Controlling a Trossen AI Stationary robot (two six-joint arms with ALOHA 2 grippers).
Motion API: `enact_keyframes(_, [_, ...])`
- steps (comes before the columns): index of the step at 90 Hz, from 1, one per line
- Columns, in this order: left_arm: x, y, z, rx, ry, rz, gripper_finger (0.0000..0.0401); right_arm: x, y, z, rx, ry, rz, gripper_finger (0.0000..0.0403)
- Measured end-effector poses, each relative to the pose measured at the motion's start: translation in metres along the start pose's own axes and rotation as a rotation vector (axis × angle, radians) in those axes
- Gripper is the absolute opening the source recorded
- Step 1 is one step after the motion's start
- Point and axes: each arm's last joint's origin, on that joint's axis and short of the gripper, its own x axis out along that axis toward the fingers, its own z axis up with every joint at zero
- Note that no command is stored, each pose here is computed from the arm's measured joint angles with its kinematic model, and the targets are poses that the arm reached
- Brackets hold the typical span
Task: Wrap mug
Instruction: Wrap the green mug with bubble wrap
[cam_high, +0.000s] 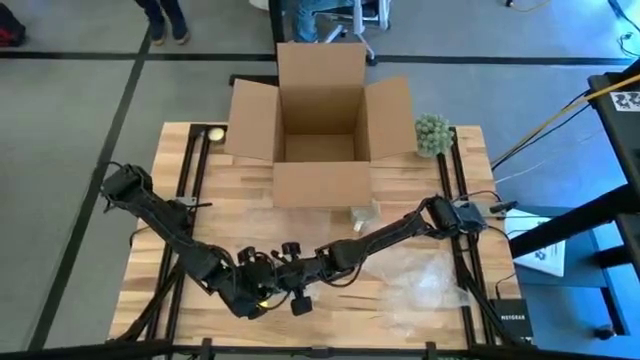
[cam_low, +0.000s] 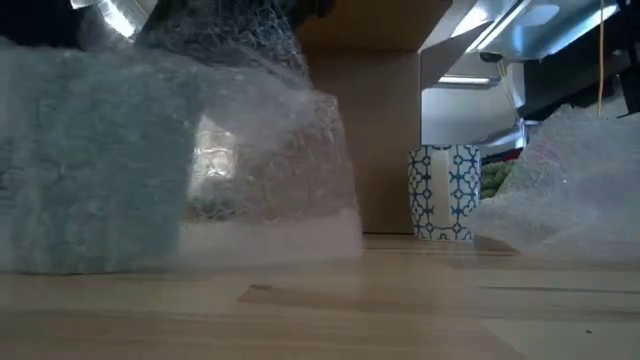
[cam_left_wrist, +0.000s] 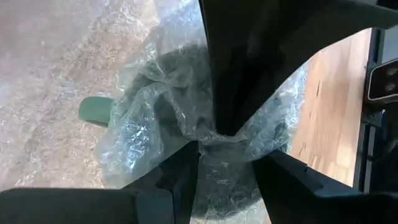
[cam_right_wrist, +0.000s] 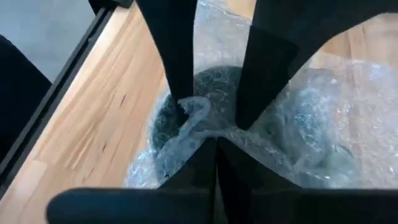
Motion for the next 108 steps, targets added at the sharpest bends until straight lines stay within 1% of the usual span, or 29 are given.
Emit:
enact_keyframes(8, [0.000, -0.001, -0.001, -0.004, -0.005, -0.009, 0.0136, -0.009, 0.000, 0.007, -0.003, 0.051, -0.008, 0.0001])
enact_keyframes(24, [0.002, -0.003, 0.000, -0.016, -0.005, -0.034, 0.0136, -0.037, 0.001, 0.032, -0.008, 0.053, -0.007, 0.0001])
enact_keyframes(30, [0.002, -0.004, -0.001, -0.008, -0.009, -0.037, 0.0136, -0.039, 0.002, 0.034, -0.009, 0.062, -0.008, 0.0001])
enact_keyframes(42, [0.000, -0.004, 0.000, -0.004, -0.023, -0.038, 0.0136, -0.038, 0.001, 0.037, -0.002, 0.028, -0.019, 0.0001])
enact_keyframes(52, [0.000, -0.003, 0.000, -0.005, -0.029, -0.032, 0.0136, -0.029, 0.000, 0.031, 0.008, 0.024, -0.055, 0.0001])
enact_keyframes(59, [0.000, -0.004, 0.000, -0.003, -0.029, -0.033, 0.0136, -0.016, 0.001, 0.024, 0.010, 0.016, -0.055, 0.0001])
enact_keyframes(65, [0.000, -0.003, 0.000, -0.006, -0.027, -0.034, 0.0136, -0.008, 0.000, 0.016, 0.008, 0.044, -0.062, 0.0001])
enact_keyframes(81, [-0.006, -0.001, 0.001, -0.007, -0.022, -0.051, 0.0136, -0.001, 0.000, 0.010, 0.020, 0.046, -0.067, 0.0001])
enact_keyframes(88, [-0.015, -0.001, 0.001, -0.006, -0.034, -0.069, 0.0136, 0.000, 0.000, 0.007, 0.020, 0.070, -0.069, 0.0001])
enact_keyframes(97, [-0.035, -0.004, 0.007, -0.025, -0.090, -0.135, 0.0136, 0.003, 0.000, 0.003, 0.019, 0.086, -0.064, 0.0001])
enact_keyframes(108, [-0.049, -0.001, 0.008, -0.022, -0.148, -0.132, 0.0136, 0.003, 0.000, 0.003, 0.017, 0.089, -0.064, 0.0001])
